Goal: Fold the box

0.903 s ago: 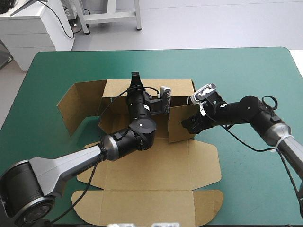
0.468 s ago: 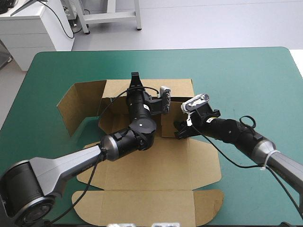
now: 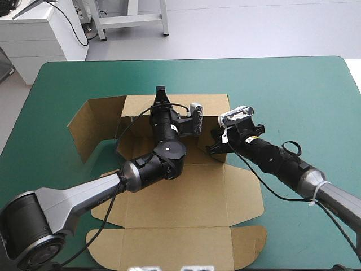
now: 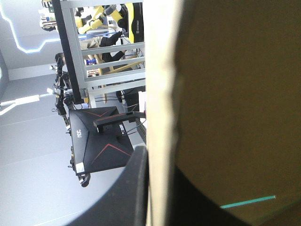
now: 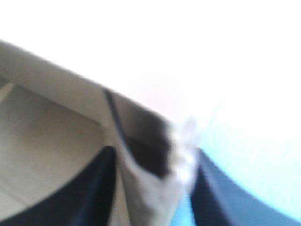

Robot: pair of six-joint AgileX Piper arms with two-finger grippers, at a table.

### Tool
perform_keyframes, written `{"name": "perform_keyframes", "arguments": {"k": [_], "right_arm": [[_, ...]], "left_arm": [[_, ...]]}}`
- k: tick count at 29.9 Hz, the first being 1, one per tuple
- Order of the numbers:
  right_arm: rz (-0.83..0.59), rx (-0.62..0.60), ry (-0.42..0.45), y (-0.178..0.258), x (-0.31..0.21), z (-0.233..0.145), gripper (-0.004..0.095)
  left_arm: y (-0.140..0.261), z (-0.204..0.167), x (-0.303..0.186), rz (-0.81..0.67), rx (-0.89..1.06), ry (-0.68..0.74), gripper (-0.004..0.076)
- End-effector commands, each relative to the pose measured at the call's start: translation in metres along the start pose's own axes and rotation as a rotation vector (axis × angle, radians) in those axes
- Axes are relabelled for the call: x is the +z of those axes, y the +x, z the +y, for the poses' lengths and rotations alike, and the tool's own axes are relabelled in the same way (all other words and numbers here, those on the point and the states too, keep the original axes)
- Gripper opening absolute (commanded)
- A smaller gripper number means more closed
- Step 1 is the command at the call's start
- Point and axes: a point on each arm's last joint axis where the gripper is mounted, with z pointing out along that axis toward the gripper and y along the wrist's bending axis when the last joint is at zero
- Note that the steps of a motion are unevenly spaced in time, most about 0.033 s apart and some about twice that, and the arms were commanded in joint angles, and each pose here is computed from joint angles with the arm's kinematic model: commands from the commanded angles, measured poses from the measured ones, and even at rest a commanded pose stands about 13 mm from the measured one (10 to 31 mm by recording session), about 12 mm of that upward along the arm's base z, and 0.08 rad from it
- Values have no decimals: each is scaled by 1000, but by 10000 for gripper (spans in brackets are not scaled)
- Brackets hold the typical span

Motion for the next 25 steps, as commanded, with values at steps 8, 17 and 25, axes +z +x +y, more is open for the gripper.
{"name": "perform_keyframes", "arguments": {"k": [8,17,25], "right_arm": [[-102,-11,29,-21,-12,-2,-21],[-136,-119,72,-24,-12,-5,-15],[-115,-96,114,-26,3,-20,-14]], "left_arm": [[6,28,-12,-24,-39,-90,-8],[0,36,-11,-97,32,-181,145],[0,38,-13,-98,-15,-206,430]]}}
